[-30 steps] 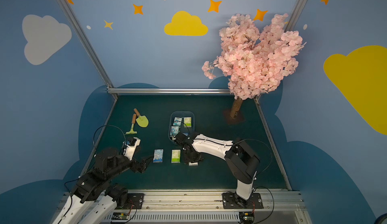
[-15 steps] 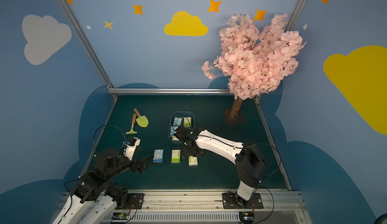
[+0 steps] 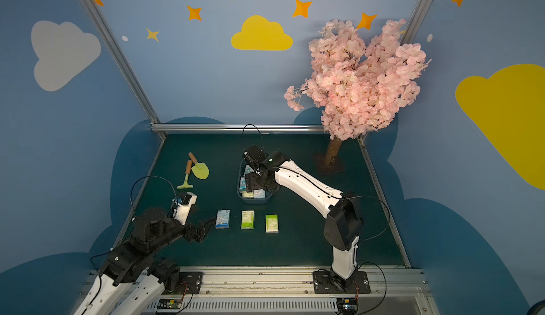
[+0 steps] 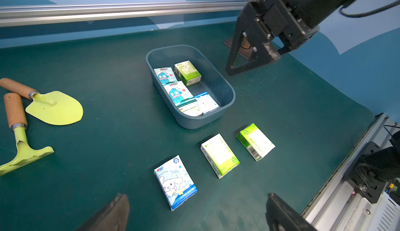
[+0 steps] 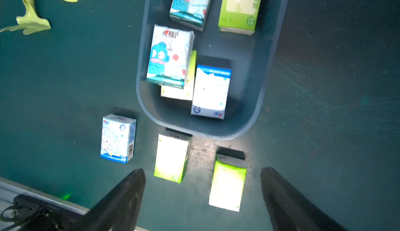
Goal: Take the pocket tissues out of the storage box
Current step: Place the pocket tissues at the center of the board, then pick up the pocket tissues from the storage box.
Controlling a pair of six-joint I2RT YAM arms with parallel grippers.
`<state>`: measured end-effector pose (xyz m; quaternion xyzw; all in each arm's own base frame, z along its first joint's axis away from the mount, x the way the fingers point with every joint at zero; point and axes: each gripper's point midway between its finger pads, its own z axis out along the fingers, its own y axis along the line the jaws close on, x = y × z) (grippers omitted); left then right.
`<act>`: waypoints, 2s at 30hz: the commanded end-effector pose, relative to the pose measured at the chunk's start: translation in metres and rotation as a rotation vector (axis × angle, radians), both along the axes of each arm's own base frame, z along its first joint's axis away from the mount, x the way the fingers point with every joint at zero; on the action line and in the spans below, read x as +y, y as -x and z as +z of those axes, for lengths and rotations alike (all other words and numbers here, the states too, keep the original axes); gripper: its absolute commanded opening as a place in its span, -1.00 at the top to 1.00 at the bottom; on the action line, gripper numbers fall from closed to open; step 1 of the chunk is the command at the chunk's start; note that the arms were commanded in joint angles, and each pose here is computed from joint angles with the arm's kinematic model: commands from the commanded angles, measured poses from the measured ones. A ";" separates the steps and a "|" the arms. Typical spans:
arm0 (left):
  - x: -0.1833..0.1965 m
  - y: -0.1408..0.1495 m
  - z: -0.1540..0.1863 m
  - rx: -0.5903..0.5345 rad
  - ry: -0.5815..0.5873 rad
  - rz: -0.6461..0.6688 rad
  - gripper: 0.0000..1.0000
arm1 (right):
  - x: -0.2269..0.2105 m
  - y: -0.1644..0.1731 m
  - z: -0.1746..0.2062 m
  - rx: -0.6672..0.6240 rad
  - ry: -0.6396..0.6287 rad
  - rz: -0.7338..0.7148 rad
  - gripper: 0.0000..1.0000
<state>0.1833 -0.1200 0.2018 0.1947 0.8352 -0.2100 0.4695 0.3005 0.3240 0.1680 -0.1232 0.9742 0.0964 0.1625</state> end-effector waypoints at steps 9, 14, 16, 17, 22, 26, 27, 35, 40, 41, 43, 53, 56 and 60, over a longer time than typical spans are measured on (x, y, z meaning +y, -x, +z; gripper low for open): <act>0.005 -0.002 0.003 -0.035 -0.009 0.021 -1.00 | 0.044 -0.030 -0.033 0.100 -0.098 0.060 -0.71; 0.007 -0.002 0.004 -0.045 -0.011 0.033 -1.00 | 0.052 -0.044 -0.050 0.118 -0.099 0.052 -0.67; 0.008 -0.002 0.005 -0.047 -0.011 0.037 -1.00 | 0.056 -0.048 -0.055 0.128 -0.106 0.051 -0.64; 0.009 -0.002 0.004 -0.047 -0.013 0.040 -1.00 | 0.057 -0.049 -0.057 0.130 -0.107 0.051 -0.61; 0.010 -0.002 0.005 -0.050 -0.016 0.046 -1.00 | 0.066 -0.051 -0.065 0.153 -0.122 0.062 -0.56; 0.011 -0.003 0.004 -0.050 -0.019 0.051 -1.00 | 0.071 -0.052 -0.073 0.172 -0.132 0.071 -0.54; 0.011 -0.003 0.004 -0.052 -0.021 0.053 -1.00 | 0.073 -0.052 -0.076 0.179 -0.133 0.073 -0.54; 0.012 -0.003 0.003 -0.050 -0.024 0.056 -1.00 | 0.082 -0.057 -0.090 0.205 -0.144 0.070 -0.50; 0.012 -0.004 0.003 -0.050 -0.026 0.059 -1.00 | 0.083 -0.060 -0.094 0.209 -0.143 0.064 -0.43; 0.012 -0.004 0.003 -0.049 -0.027 0.060 -1.00 | 0.082 -0.060 -0.095 0.211 -0.139 0.062 -0.39; 0.013 -0.004 0.003 -0.050 -0.027 0.061 -1.00 | 0.078 -0.059 -0.097 0.210 -0.122 0.056 -0.34; 0.013 -0.004 0.002 -0.047 -0.031 0.065 -1.00 | 0.062 -0.059 -0.109 0.218 -0.049 0.055 -0.38; 0.013 -0.004 0.002 -0.044 -0.032 0.066 -1.00 | 0.048 -0.061 -0.109 0.202 0.016 0.047 -0.38; 0.014 -0.005 0.002 -0.045 -0.032 0.069 -1.00 | 0.033 -0.066 -0.100 0.169 0.061 0.038 -0.39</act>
